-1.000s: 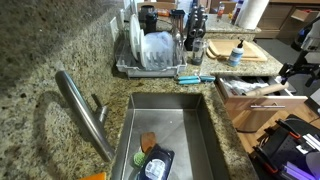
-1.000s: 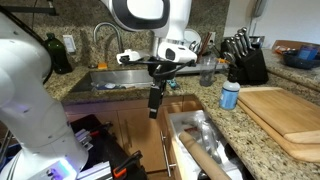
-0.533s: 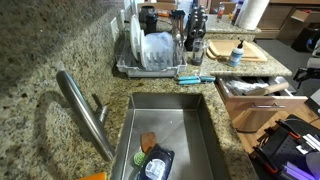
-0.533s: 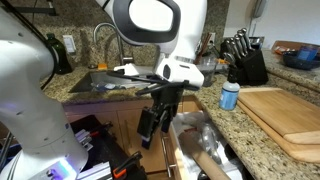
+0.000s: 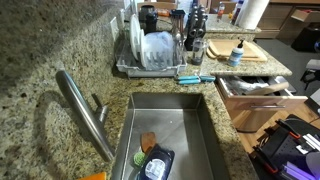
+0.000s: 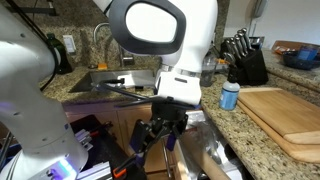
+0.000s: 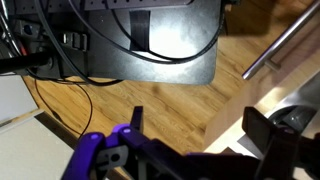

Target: Remove the brown paper roll from the open drawer and put it on the countertop

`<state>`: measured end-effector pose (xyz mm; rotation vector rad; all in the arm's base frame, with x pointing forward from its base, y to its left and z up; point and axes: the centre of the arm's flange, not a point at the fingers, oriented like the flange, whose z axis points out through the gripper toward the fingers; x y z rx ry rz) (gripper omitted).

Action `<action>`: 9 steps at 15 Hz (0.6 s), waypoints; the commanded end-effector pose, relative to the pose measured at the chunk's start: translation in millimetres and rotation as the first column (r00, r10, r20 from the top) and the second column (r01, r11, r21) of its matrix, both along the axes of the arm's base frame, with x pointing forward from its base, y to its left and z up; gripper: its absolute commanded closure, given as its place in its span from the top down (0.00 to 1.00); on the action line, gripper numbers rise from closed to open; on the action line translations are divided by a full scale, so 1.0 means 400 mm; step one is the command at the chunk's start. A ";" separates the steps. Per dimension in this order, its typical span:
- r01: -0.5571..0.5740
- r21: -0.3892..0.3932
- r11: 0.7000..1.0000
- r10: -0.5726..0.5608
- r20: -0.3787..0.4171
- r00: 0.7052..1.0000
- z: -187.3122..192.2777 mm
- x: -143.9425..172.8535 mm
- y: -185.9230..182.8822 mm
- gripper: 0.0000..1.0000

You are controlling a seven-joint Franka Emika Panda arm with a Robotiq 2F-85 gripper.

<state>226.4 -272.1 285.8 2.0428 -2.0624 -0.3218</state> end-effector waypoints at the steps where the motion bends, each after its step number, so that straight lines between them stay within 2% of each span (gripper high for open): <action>1: 0.155 -0.131 0.979 -0.152 0.031 0.988 -0.018 0.010 -0.098 1.00; 3: 0.235 -0.213 0.948 -0.224 0.071 0.972 -0.009 0.010 -0.148 1.00; 5: 0.318 -0.285 0.904 -0.304 0.095 0.948 -0.017 0.019 -0.187 1.00; 6: 0.259 -0.228 0.939 -0.244 0.092 0.965 0.020 0.002 -0.136 1.00; 9: 0.267 -0.237 0.934 -0.252 0.091 0.963 0.017 0.007 -0.141 1.00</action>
